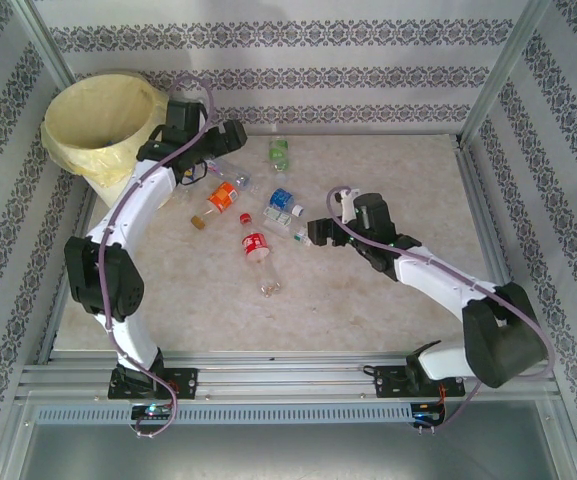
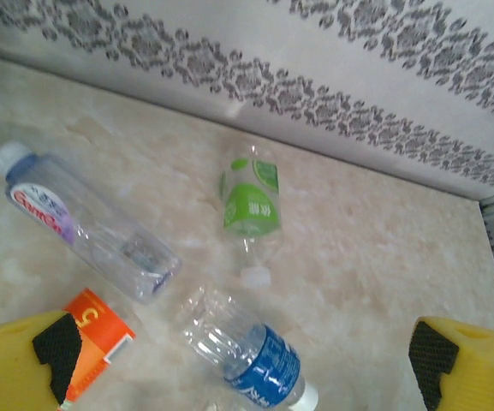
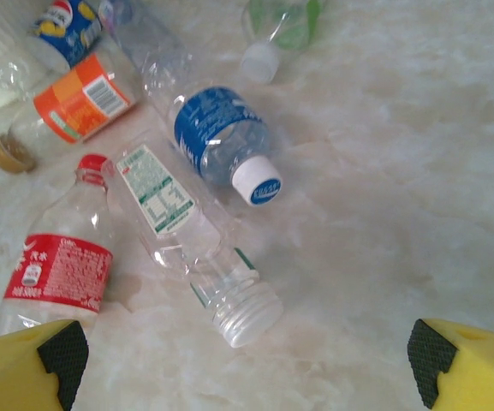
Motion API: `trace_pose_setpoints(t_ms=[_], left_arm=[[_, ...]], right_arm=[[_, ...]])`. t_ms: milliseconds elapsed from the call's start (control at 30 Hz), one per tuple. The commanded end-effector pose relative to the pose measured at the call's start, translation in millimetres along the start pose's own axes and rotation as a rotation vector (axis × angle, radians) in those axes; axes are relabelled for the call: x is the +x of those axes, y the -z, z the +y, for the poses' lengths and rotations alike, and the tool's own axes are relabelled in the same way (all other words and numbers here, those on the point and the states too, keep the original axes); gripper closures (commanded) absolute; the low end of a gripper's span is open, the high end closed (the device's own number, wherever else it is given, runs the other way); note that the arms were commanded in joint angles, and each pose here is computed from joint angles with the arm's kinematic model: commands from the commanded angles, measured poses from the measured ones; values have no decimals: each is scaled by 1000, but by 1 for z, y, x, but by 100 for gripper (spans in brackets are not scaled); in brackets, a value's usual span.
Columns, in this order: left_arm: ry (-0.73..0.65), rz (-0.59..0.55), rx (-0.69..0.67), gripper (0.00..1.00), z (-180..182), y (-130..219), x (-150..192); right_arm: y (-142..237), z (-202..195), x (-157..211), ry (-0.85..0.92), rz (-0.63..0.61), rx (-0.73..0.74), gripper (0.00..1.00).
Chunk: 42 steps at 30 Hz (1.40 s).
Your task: Put the plastic bottles in the bin
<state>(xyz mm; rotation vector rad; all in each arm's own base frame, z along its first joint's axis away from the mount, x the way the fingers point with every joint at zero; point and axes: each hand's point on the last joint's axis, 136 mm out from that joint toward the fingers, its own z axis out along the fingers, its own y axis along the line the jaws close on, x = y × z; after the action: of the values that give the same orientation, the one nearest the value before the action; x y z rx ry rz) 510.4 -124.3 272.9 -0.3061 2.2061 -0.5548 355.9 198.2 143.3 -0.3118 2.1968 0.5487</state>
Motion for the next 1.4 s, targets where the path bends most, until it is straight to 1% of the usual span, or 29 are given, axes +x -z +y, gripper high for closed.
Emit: trace_pose_setpoints(t_ms=[0,200,300,367,467,667,833,933,1033,1200,1367], left_arm=[[28,-87,79,0,-18,25,-19],[39,-96,-4,0,8,33,1],[33,-94,-35,0,15,39,7],[27,-102,-57,0,20,44,8],[20,-109,-85,0,25,49,9],[16,-113,-123,0,35,52,13],[6,-113,-137,0,37,53,13],[-1,-113,-145,0,38,53,13],[-6,-113,-154,0,40,53,14],[-4,-107,-164,0,43,51,16],[-3,-104,-168,0,44,51,16]], right_arm=[[-11,11,-3,57,15,-35,3],[-36,13,15,115,100,-29,4],[-48,17,28,181,189,-50,6],[-55,19,40,236,277,-64,7],[-63,21,49,305,352,-62,8],[-82,20,57,366,427,-23,9],[-97,18,66,365,488,-12,20],[-103,14,72,368,518,18,24],[-109,9,76,376,525,48,29],[-119,9,81,388,532,59,38],[-118,15,78,417,516,57,48]])
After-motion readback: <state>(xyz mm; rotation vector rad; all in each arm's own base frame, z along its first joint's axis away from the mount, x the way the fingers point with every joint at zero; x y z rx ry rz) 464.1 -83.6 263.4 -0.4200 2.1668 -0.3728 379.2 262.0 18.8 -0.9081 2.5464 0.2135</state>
